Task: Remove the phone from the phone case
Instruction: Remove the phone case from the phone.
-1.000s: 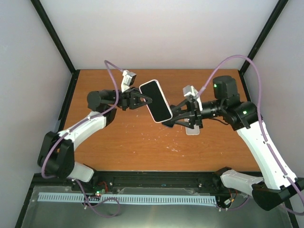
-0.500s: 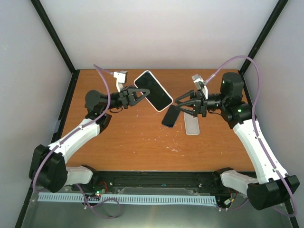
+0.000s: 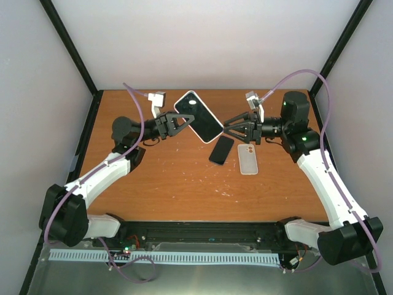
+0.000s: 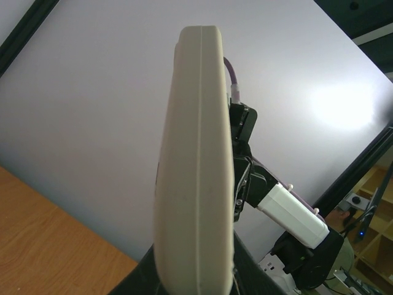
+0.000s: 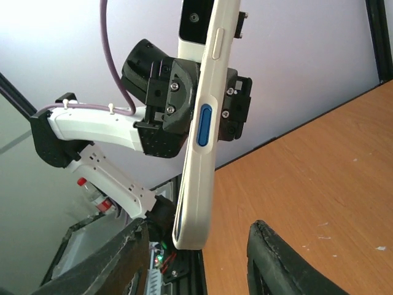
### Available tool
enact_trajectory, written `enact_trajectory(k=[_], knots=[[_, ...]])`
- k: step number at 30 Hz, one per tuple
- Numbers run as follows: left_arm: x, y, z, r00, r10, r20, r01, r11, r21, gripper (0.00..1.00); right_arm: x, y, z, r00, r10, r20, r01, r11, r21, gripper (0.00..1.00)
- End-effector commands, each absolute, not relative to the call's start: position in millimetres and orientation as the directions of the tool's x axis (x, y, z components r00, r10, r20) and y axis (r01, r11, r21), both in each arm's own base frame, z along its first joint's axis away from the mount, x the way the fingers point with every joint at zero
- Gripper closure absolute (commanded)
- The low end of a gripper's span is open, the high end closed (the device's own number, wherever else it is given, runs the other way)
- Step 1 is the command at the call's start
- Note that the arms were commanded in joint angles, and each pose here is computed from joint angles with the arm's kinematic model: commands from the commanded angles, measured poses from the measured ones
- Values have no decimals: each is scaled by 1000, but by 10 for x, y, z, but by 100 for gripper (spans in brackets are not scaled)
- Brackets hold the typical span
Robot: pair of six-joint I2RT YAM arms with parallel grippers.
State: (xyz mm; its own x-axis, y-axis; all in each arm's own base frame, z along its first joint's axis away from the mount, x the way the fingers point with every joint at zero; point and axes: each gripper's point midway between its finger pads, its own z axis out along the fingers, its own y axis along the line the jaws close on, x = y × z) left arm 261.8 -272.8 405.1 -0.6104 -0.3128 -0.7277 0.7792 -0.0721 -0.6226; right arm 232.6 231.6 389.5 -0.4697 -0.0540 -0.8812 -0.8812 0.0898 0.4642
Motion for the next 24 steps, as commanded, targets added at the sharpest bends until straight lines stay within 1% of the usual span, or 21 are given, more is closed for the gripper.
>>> enact_trajectory(k=[1, 5, 10, 17, 22, 24], knots=[[2496, -2634, 4410, -533, -372, -760, 838, -104, -536, 100, 2249, 2356, 3935, -483, -50, -874, -875, 11, 483, 57], [2473, -2631, 4423, -537, -371, -757, 837, -121, -534, 100, 2115, 2413, 3977, -461, -73, -884, -883, -54, 465, 65], [2449, -2641, 4407, -548, -359, -755, 832, -144, -536, 100, 2034, 2432, 4035, -444, -78, -893, -888, -100, 450, 78], [2453, -2693, 4323, -571, -316, -758, 820, -169, -547, 100, 1850, 2451, 4183, -382, -73, -921, -907, -161, 388, 93], [2555, -2769, 4157, -614, -284, -736, 789, -190, -585, 100, 1532, 2552, 4348, -289, -80, -954, -919, -257, 300, 95], [2605, -2805, 4087, -630, -269, -729, 777, -198, -598, 100, 1387, 2603, 4424, -230, -79, -970, -923, -298, 243, 95]])
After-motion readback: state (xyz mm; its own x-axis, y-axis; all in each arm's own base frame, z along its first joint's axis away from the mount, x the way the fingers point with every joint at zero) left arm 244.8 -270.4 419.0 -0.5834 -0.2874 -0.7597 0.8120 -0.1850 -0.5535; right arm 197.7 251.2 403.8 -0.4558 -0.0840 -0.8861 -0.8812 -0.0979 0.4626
